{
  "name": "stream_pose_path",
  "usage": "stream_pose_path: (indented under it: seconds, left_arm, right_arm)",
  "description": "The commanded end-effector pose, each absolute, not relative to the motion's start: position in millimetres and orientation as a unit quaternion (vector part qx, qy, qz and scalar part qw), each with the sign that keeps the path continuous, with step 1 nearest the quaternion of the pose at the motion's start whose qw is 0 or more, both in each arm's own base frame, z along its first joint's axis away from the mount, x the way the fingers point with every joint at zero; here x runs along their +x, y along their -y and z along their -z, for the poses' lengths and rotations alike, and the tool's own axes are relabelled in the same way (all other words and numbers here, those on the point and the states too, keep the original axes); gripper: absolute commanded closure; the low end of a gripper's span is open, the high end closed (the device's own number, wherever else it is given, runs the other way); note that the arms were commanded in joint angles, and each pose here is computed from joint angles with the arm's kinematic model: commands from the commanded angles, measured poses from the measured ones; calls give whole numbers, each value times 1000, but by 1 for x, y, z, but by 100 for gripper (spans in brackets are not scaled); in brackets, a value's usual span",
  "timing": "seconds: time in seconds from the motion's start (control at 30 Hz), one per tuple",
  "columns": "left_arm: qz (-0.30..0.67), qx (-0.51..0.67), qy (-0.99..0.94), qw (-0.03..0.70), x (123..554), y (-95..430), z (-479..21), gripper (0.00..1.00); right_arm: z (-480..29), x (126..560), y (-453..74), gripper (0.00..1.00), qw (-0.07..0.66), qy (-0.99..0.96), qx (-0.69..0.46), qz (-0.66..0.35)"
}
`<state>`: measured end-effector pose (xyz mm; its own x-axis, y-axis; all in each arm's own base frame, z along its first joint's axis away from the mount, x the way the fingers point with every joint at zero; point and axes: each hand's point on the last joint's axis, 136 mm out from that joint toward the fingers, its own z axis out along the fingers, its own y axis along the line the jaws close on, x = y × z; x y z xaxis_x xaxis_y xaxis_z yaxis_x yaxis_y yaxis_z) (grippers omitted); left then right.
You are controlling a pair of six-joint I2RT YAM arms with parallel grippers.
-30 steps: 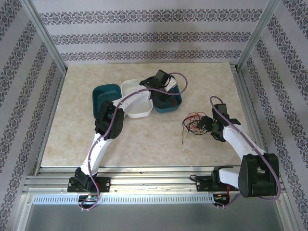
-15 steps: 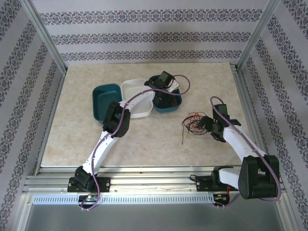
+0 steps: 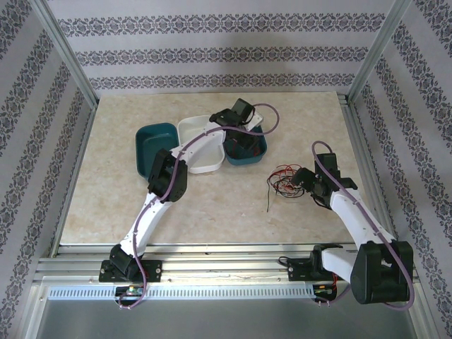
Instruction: Untangle the cables
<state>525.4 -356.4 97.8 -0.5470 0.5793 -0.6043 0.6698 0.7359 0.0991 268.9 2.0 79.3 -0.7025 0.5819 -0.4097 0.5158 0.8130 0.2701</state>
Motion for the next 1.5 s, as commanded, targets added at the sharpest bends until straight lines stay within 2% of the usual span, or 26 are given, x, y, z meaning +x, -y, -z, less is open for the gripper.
stream_pose_path:
  seconds: [0.0,0.07,0.33,0.53,0.73,0.93,1.1,1.37,1.47]
  left_arm:
    - [56,335,-870,359,527,344,-163,12]
    - [56,328,-870,364,525,342,-173,0]
    - [80,296,-859,411,505,335,-217,1]
    - [107,287,-842,444,462,339,-235,1]
    - [155,246,-845,449,422,345,-219,1]
    - [162,229,-851,445,388,363,-182,0]
    - [204,208,-856,427,365,380,-155,0]
    - [266,212,-844,414,342,407,-138,0]
    - [281,213,-848,396,339,417,-129,1]
  right_arm:
    - [-75,258,-3,2,234,-924,297,-58]
    - [-77,257,-2,2,236,-924,295,-59]
    - [-83,256,-4,2,245,-925,282,-64]
    - [-88,257,-9,2,254,-925,271,-81]
    - [-90,261,-13,4,255,-926,264,-91]
    - [-90,266,-12,6,255,-927,263,-86]
    - [-92,273,-12,8,255,-928,258,-83]
    - [-98,288,-12,12,254,-936,234,-73]
    - [-99,296,-12,17,250,-940,222,-68]
